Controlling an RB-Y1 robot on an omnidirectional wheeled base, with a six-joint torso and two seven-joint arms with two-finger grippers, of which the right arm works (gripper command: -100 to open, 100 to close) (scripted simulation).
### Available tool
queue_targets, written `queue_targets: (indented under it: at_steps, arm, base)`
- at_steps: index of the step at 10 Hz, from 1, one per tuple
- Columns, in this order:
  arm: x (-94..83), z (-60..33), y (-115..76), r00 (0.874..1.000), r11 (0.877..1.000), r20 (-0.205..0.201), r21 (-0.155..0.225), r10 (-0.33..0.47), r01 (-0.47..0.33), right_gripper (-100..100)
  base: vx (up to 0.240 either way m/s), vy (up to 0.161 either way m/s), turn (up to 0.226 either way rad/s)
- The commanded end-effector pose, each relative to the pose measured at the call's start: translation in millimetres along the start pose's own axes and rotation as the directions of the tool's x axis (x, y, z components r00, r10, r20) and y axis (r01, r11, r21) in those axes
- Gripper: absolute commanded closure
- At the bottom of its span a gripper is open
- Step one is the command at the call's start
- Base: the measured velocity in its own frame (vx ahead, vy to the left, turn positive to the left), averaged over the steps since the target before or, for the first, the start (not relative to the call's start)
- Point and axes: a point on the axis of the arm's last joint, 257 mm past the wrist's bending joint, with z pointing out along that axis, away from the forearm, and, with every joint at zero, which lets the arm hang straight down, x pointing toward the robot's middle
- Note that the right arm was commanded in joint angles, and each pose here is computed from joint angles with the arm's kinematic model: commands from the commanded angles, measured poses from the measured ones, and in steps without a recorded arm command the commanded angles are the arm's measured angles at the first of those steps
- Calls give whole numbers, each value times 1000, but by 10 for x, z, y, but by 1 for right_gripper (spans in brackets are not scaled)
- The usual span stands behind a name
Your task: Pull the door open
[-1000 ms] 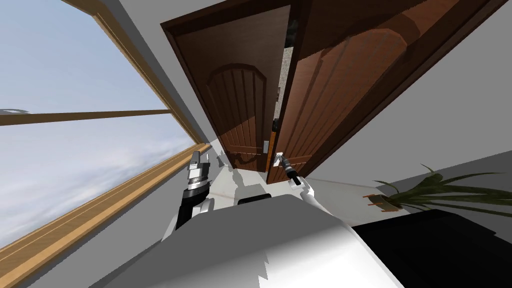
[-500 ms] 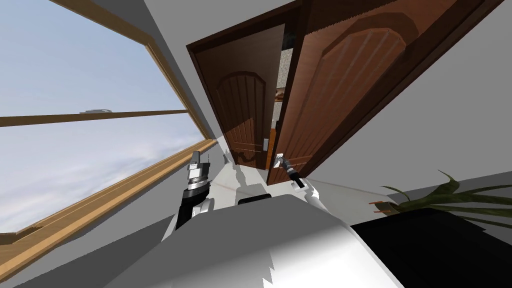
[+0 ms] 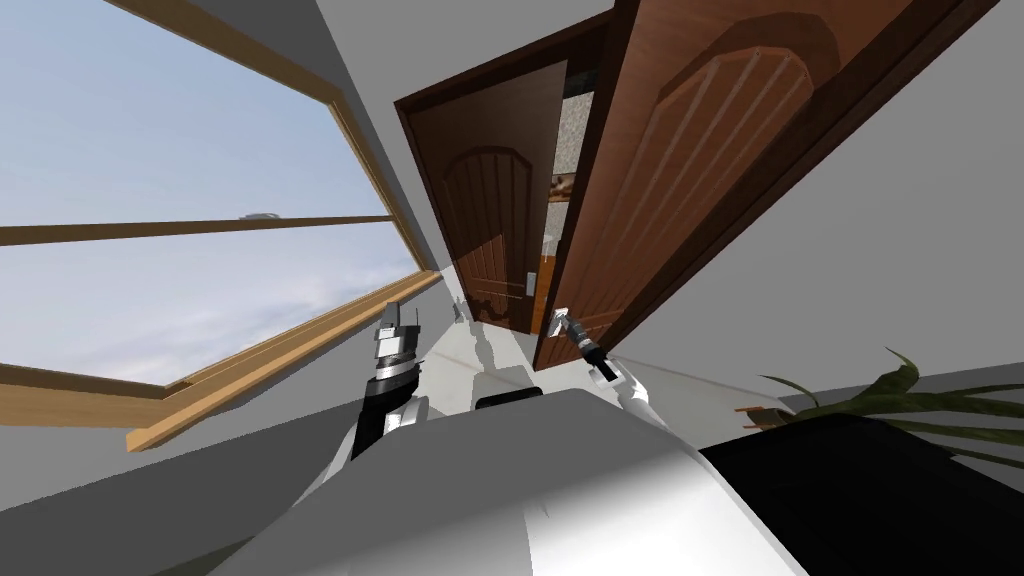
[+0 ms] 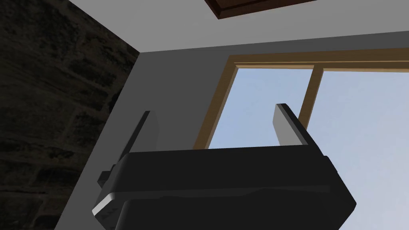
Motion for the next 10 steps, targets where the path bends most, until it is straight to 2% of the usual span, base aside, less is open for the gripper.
queue_targets:
  at_steps: [1,4,5,6,10]
  arm:
    - [49,-98,-35,1000,1000,-30,6,6,-6,100]
    - [78,-207,-31,998,1000,-67,7,9,-8,100]
    - [45,-197,-51,999,1000,-54,13,5,-4,100]
    - [56,-245,-61,997,1000,-76,14,6,-5,100]
    - [81,-325,-44,992,1000,-129,9,7,-6,100]
  base:
    - [-215,-117,130]
    - [-176,-75,67]
    - [-84,-38,4]
    - [-160,-63,98]
    - [-211,-120,142]
